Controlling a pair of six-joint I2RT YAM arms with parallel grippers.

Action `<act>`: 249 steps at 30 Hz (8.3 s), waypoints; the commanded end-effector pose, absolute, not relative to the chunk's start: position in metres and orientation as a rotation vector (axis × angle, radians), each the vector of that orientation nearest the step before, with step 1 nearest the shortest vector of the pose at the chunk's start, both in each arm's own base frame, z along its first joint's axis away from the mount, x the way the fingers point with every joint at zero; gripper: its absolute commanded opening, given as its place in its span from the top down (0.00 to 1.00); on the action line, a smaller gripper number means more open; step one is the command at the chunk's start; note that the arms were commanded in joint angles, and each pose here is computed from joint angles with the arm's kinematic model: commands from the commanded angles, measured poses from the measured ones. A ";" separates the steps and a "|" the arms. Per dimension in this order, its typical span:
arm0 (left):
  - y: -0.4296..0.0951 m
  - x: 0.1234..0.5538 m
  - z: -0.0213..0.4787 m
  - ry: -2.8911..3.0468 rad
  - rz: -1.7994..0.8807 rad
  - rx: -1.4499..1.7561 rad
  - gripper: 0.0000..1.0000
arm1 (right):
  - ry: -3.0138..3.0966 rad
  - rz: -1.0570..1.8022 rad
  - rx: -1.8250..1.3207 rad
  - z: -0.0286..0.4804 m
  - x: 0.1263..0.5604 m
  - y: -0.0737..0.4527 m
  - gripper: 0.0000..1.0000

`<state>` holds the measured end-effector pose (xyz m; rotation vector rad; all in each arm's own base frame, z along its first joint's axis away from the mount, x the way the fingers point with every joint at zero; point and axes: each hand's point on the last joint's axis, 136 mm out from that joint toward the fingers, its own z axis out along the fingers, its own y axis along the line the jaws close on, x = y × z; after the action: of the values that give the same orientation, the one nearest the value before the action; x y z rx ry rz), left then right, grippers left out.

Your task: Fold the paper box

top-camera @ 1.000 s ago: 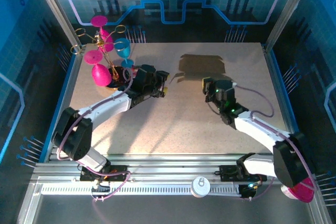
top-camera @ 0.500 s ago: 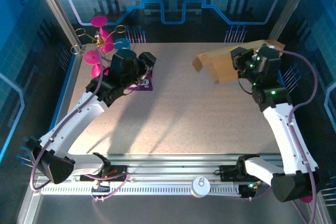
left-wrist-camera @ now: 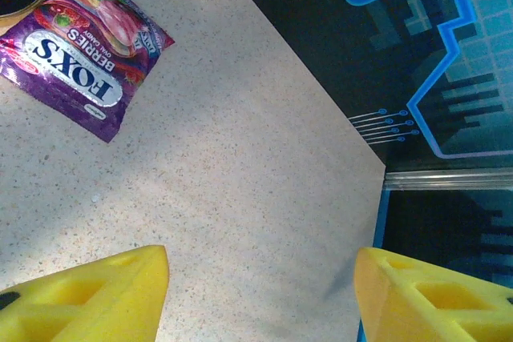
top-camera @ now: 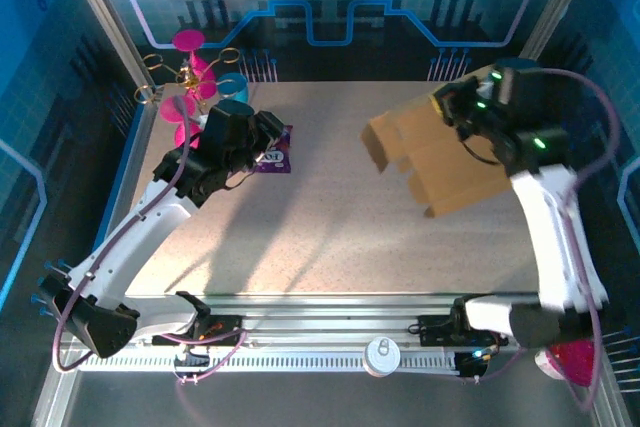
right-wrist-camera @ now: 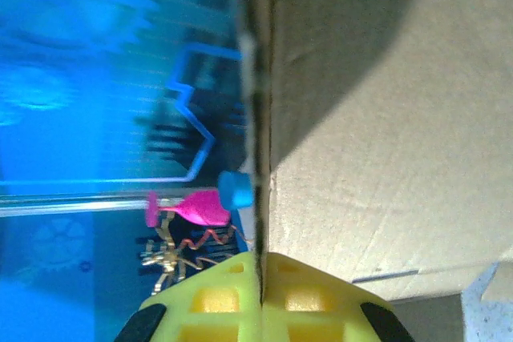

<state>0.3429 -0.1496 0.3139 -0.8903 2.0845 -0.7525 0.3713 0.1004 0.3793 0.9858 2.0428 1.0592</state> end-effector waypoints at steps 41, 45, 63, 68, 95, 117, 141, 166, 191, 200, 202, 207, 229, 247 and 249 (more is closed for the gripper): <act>-0.294 0.447 0.254 2.415 -1.155 -0.754 0.53 | 2.146 1.411 1.394 0.247 0.478 0.175 1.00; -0.296 0.451 0.253 2.399 -1.172 -0.779 0.53 | 2.147 1.426 1.394 0.246 0.477 0.176 1.00; -0.274 0.443 0.289 2.343 -1.154 -0.805 0.47 | 2.129 1.424 1.404 0.244 0.470 0.166 1.00; -0.275 0.456 0.270 2.363 -1.152 -0.851 0.48 | 2.129 1.430 1.403 0.245 0.471 0.167 1.00; -0.301 0.469 0.237 2.393 -1.135 -0.897 0.79 | 2.112 1.500 1.419 0.243 0.460 0.183 1.00; -0.263 0.461 0.211 2.285 -1.187 -1.206 1.00 | 1.876 1.614 1.388 0.235 0.443 0.171 0.63; -0.258 0.461 0.209 2.300 -1.209 -1.191 1.00 | 1.811 1.682 1.265 0.207 0.492 0.199 0.65; -0.258 0.464 0.212 2.302 -1.208 -1.182 1.00 | 1.881 1.466 1.239 0.184 0.497 0.194 0.76; -0.259 0.466 0.209 2.312 -1.206 -1.173 1.00 | 1.874 1.453 1.269 0.175 0.497 0.204 0.76; -0.258 0.467 0.209 2.311 -1.210 -1.172 1.00 | 1.877 1.425 1.291 0.173 0.494 0.202 0.98; -0.258 0.467 0.214 2.314 -1.210 -1.135 0.97 | 1.879 1.418 1.309 0.171 0.492 0.201 1.00; -0.238 0.455 0.238 2.330 -1.076 -0.955 0.48 | 1.946 1.349 1.407 0.171 0.481 0.188 1.00; -0.215 0.396 0.090 2.243 -1.340 -1.059 0.89 | 1.869 1.400 1.699 0.230 0.458 0.142 1.00; -0.258 0.425 0.089 1.965 -1.666 -1.053 0.68 | 1.788 1.429 1.815 0.236 0.463 0.118 1.00; -0.259 0.425 0.092 1.966 -1.664 -1.041 0.66 | 1.790 1.434 1.818 0.235 0.463 0.119 1.00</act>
<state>0.4176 -0.2534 0.0669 -1.0986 2.0521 -1.5815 0.4616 0.1204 0.2127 1.8252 1.8259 1.3721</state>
